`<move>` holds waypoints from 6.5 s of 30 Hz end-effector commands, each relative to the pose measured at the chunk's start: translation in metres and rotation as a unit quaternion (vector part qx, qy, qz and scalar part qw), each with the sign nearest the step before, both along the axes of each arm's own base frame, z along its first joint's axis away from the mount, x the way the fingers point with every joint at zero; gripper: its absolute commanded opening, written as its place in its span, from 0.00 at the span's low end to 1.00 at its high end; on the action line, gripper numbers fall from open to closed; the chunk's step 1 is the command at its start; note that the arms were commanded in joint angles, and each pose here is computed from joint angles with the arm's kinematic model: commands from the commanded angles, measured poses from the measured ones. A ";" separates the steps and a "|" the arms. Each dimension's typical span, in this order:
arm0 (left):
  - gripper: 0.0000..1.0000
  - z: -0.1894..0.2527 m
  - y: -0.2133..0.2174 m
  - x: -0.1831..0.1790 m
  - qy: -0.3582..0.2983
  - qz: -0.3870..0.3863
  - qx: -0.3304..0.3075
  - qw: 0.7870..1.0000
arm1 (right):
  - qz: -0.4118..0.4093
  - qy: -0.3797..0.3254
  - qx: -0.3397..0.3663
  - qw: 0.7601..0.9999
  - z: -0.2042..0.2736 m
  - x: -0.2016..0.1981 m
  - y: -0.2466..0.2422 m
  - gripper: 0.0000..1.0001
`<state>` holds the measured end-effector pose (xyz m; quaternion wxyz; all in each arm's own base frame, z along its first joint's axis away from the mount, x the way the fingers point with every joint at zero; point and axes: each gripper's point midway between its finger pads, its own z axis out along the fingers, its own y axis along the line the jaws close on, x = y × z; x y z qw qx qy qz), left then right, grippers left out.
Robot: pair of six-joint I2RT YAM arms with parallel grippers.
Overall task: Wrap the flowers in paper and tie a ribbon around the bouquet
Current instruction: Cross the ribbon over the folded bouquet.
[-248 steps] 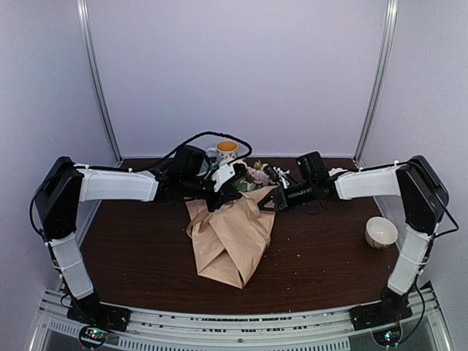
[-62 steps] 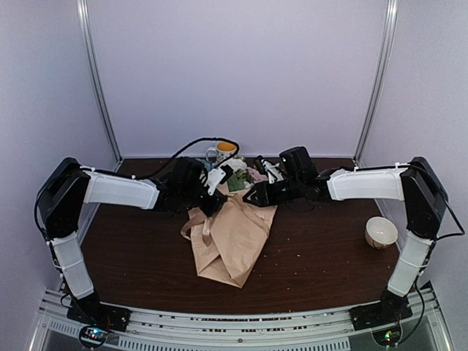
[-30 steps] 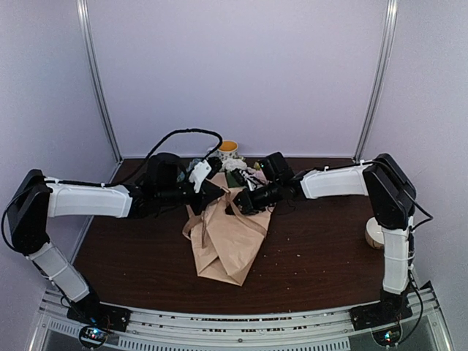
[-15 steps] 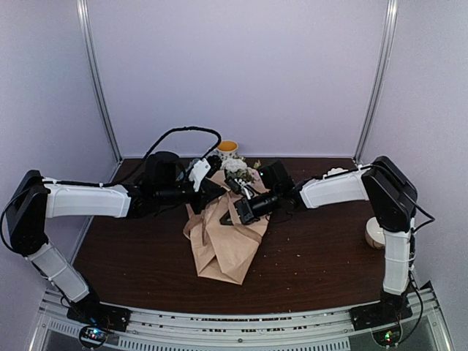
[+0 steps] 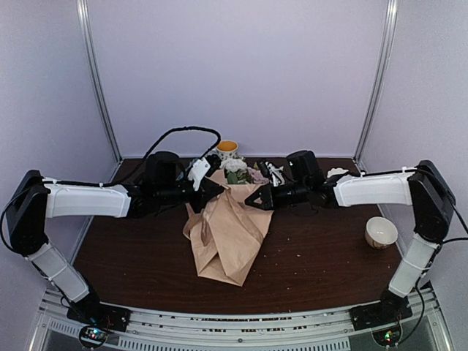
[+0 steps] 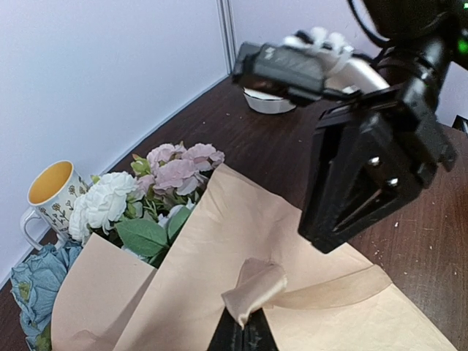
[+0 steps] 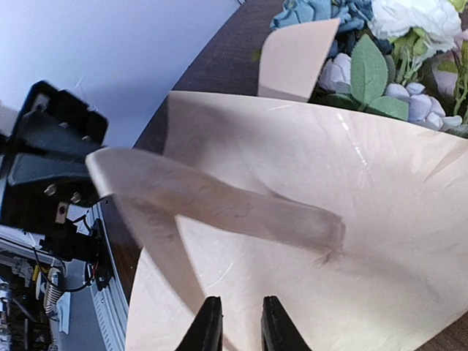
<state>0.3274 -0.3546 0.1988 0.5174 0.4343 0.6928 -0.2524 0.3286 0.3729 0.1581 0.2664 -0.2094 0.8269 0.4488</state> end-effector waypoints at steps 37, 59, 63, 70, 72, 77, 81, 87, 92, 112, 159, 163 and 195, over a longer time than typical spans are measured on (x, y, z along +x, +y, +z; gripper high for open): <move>0.00 0.008 -0.008 0.008 0.000 -0.002 -0.023 1.000 | -0.218 -0.295 -0.030 0.930 0.007 0.032 0.033 0.41; 0.00 0.006 -0.016 0.007 0.010 -0.020 -0.029 0.999 | -0.165 -0.327 0.037 0.930 0.020 0.042 0.064 0.42; 0.00 0.007 -0.017 0.007 0.012 -0.020 -0.029 0.999 | -0.156 -0.327 0.051 0.931 0.020 0.043 0.067 0.24; 0.00 0.010 -0.012 0.012 0.011 0.001 -0.032 0.999 | -0.126 -0.324 0.053 0.936 0.022 0.031 0.062 0.00; 0.00 0.010 -0.010 0.016 0.012 0.012 -0.029 0.999 | -0.098 -0.318 0.048 0.942 0.020 0.019 0.062 0.00; 0.00 0.009 -0.001 0.028 0.008 0.055 -0.012 0.998 | 0.006 -0.256 0.021 0.967 0.005 -0.023 0.061 0.00; 0.00 0.004 -0.004 0.029 0.011 0.045 0.003 0.999 | 0.078 -0.184 0.030 0.979 -0.004 -0.060 0.060 0.00; 0.00 -0.014 -0.004 0.026 0.026 0.039 0.019 0.999 | 0.152 -0.089 0.074 0.982 0.000 -0.102 0.059 0.00; 0.00 -0.027 -0.002 0.022 0.034 0.032 0.033 0.998 | 0.178 -0.037 0.074 0.981 -0.002 -0.117 0.056 0.00; 0.00 -0.041 -0.008 0.018 0.051 0.016 0.023 0.998 | 0.115 -0.057 0.027 0.991 -0.008 -0.083 0.045 0.25; 0.00 -0.052 -0.005 0.029 0.061 0.040 0.038 0.997 | 0.129 -0.006 0.055 0.990 -0.011 -0.072 0.054 0.00; 0.29 -0.044 -0.003 0.026 0.054 0.033 0.034 0.997 | 0.118 0.005 0.049 0.992 -0.015 -0.070 0.049 0.00; 0.63 -0.094 0.065 -0.048 0.152 0.082 0.121 0.978 | 0.089 0.019 0.053 0.994 -0.018 -0.035 0.051 0.00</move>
